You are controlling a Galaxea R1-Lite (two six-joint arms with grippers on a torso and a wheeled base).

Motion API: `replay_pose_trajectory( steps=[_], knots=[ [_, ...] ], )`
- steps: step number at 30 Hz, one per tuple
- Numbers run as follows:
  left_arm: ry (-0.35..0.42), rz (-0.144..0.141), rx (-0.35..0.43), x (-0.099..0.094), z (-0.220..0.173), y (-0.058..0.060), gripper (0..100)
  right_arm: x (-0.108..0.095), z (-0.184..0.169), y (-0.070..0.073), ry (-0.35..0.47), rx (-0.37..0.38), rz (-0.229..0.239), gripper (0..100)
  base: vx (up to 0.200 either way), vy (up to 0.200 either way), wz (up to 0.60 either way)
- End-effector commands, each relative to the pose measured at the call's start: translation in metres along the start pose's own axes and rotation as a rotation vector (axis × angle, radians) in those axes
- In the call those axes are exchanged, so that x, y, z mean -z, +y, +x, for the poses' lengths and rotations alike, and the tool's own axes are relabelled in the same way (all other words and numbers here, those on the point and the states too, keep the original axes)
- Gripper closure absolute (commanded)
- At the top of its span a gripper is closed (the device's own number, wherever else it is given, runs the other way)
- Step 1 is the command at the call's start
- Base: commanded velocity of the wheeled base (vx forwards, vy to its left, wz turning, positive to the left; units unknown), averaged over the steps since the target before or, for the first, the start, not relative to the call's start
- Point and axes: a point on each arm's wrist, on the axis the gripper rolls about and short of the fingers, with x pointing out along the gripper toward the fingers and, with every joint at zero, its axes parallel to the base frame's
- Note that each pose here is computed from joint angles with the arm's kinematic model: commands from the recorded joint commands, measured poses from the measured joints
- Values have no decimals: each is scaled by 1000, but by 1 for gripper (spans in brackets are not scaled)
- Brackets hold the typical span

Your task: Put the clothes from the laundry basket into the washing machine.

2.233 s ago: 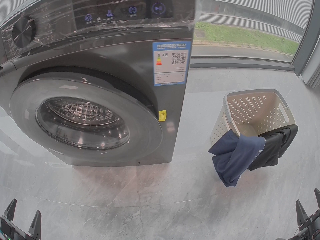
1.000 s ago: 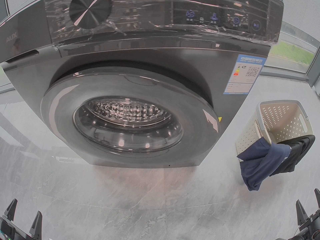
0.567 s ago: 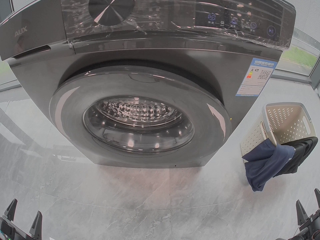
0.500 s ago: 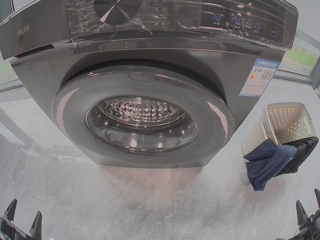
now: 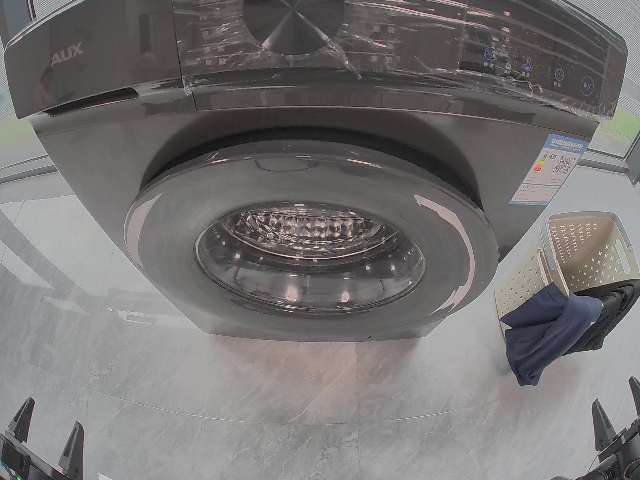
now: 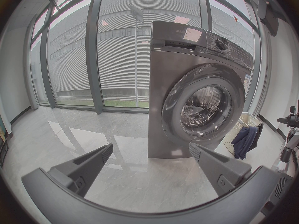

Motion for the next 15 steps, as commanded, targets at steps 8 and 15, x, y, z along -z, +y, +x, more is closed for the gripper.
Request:
replay_pose_trajectory(
  steps=[8,15],
  knots=[
    [1,1,0,5,0,0,0,5,0,0,1,0,0,0,0,0,0],
    [1,1,-2,5,0,0,0,5,0,0,1,0,0,0,200,0,0]
  ],
)
